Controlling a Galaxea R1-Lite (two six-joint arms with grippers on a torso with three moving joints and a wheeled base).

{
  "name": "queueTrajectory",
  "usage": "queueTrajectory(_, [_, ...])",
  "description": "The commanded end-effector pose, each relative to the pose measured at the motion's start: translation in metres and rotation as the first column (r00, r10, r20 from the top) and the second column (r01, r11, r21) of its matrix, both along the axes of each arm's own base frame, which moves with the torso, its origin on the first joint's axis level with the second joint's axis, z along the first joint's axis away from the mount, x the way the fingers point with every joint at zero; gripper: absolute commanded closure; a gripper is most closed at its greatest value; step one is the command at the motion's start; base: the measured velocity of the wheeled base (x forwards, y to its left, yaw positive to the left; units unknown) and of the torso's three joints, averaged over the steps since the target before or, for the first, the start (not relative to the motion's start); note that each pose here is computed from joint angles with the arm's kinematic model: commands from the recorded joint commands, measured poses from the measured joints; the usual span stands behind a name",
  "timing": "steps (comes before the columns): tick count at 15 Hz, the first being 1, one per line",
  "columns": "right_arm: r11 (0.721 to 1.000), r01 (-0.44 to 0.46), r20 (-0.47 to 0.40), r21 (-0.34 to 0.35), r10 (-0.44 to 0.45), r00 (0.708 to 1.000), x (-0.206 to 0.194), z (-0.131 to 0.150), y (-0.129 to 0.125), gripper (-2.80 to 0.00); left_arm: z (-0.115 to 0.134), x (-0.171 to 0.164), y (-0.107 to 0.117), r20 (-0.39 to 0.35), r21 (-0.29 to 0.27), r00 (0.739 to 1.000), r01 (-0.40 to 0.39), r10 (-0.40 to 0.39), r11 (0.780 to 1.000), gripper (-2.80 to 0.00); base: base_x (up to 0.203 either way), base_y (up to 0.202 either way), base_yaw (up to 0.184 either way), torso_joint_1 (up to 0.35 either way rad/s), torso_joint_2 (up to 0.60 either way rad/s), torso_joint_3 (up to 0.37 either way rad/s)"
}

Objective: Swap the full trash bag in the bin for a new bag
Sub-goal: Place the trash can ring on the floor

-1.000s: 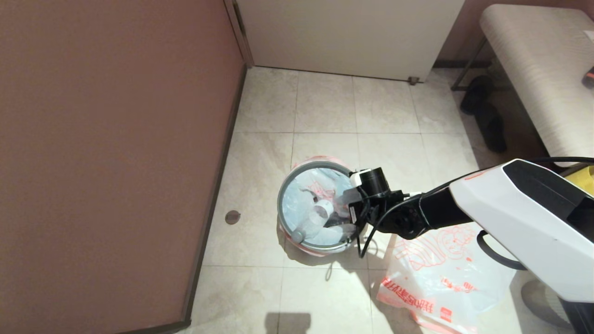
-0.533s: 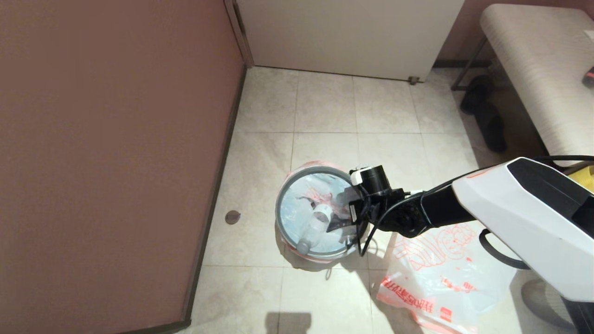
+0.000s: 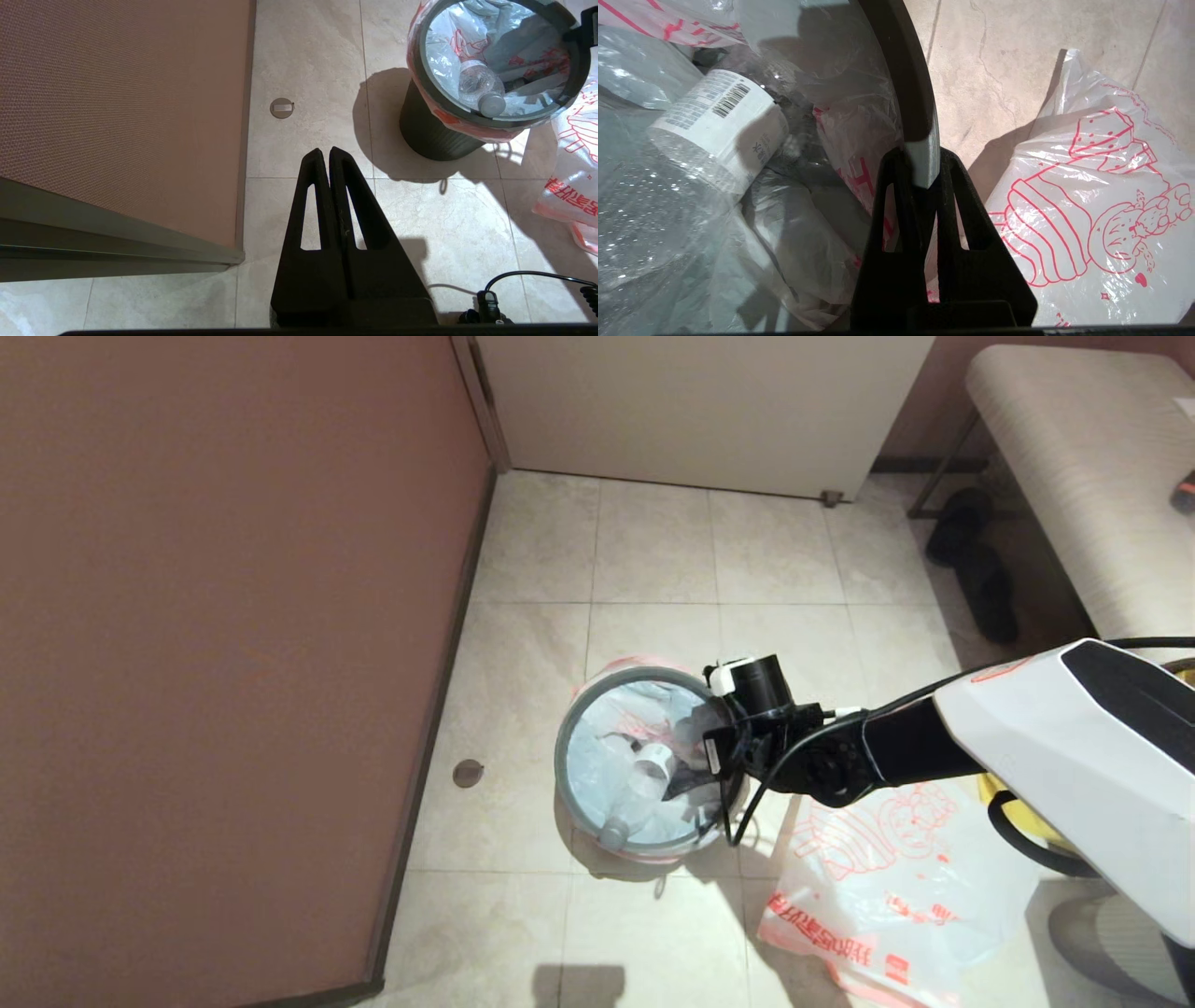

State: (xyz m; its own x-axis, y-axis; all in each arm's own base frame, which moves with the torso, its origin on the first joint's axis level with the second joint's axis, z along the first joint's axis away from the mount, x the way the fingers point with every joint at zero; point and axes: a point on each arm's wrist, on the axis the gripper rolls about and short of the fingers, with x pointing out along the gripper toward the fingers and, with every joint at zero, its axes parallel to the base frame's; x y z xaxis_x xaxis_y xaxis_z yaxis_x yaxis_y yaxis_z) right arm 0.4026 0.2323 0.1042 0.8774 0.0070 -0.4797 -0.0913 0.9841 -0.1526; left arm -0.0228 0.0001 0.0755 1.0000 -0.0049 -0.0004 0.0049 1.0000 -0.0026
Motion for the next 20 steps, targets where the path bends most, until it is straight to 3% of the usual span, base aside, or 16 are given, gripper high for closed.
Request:
queueTrajectory(1, [1.000, 0.003, -0.023, -0.011, -0.003, 1.000, 0.001, -0.011, -0.001, 0.00, 0.000, 0.000, 0.000, 0.000, -0.001, 1.000, 0.000, 0.000, 1.000, 0.00, 0.000, 0.000, 0.000, 0.000, 0.00, 0.000])
queueTrajectory(2, [1.000, 0.003, -0.011, -0.003, -0.003, 1.000, 0.000, -0.004, -0.002, 0.00, 0.000, 0.000, 0.000, 0.000, -0.001, 1.000, 0.000, 0.000, 1.000, 0.00, 0.000, 0.000, 0.000, 0.000, 0.00, 0.000])
queueTrajectory(4, [1.000, 0.000, -0.033, -0.017, -0.001, 0.999, 0.002, -0.017, 0.000, 0.00, 0.000, 0.000, 0.000, 0.000, -0.001, 1.000, 0.000, 0.000, 1.000, 0.00, 0.000, 0.000, 0.000, 0.000, 0.00, 0.000])
queueTrajectory(5, [1.000, 0.000, -0.035, -0.016, -0.001, 0.999, 0.004, -0.021, 0.000, -2.80, 0.000, 0.000, 0.000, 0.000, -0.001, 1.000, 0.000, 0.000, 1.000, 0.00, 0.000, 0.000, 0.000, 0.000, 0.00, 0.000])
queueTrajectory(16, [1.000, 0.016, 0.020, 0.004, -0.016, 1.000, 0.005, -0.012, 0.001, -2.80, 0.000, 0.000, 0.000, 0.001, -0.001, 1.000, 0.000, 0.000, 1.000, 0.00, 0.000, 0.000, 0.000, 0.000, 0.00, 0.000])
queueTrajectory(17, [1.000, 0.018, 0.020, 0.004, -0.018, 1.000, 0.006, -0.013, 0.000, 0.00, 0.000, 0.000, 0.000, 0.000, -0.001, 1.000, 0.000, 0.000, 1.000, 0.00, 0.000, 0.000, 0.000, 0.000, 0.00, 0.000])
queueTrajectory(20, [1.000, 0.018, 0.014, 0.000, -0.018, 1.000, 0.006, -0.016, 0.001, 0.00, 0.000, 0.000, 0.000, 0.000, -0.001, 1.000, 0.000, 0.000, 1.000, 0.00, 0.000, 0.000, 0.000, 0.000, 0.00, 0.000])
